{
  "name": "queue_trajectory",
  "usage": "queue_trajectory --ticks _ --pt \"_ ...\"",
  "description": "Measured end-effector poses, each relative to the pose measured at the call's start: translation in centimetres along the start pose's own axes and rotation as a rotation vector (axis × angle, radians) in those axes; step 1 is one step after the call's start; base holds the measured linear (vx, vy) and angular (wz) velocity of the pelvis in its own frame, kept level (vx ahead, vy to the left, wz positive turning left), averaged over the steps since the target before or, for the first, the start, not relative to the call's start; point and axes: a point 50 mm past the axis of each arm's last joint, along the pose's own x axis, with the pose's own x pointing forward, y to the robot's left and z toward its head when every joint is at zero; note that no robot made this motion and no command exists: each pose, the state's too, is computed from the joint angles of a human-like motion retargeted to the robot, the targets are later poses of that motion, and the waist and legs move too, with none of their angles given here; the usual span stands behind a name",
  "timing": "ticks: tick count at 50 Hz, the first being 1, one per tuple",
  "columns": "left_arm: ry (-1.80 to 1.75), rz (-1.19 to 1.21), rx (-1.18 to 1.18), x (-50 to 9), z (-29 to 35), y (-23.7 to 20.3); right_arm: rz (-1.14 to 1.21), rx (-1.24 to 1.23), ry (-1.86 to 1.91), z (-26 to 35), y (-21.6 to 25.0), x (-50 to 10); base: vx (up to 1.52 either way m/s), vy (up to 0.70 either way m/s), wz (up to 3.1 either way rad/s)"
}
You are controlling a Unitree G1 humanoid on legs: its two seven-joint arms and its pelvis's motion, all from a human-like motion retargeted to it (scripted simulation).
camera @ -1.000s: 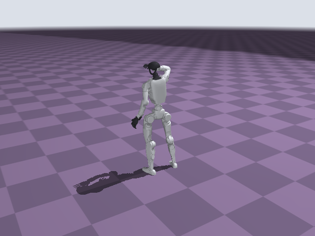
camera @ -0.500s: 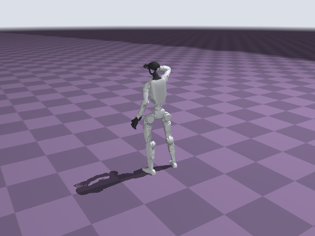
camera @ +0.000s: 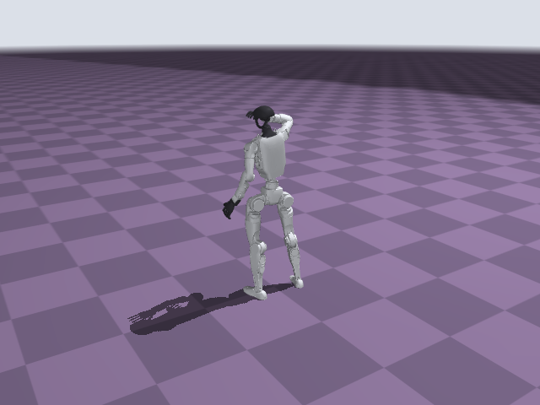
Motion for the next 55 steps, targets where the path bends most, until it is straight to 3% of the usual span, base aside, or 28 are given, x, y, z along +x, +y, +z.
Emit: queue_trajectory --ticks 10,22,32,46,55 --pt "0.002 -0.154 0.297 -0.1 0.2 0.2 0.089 0.098 -0.169 1.0 2.2 3.8 0.00 0.00 0.02" --pt "-0.145 -0.032 -0.050 0.3 3.4 -1.0 -0.053 0.041 0.023 0.9 -0.5 -1.2 -0.01 0.00 0.07" --pt "-0.006 -0.148 0.113 0.1 0.7 -1.7 0.042 0.061 -0.143 0.5 1.5 4.1 0.00 0.01 -0.10" --pt "-0.100 -0.027 -0.076 -0.5 1.4 -1.7 0.007 -0.023 0.143 -0.7 -1.5 -1.8 -0.01 0.00 0.22" --pt "0.103 -0.037 -0.003 -0.9 -2.5 -0.9 0.089 -0.023 -0.068 -0.3 0.9 3.0 -0.01 -0.01 -0.21"
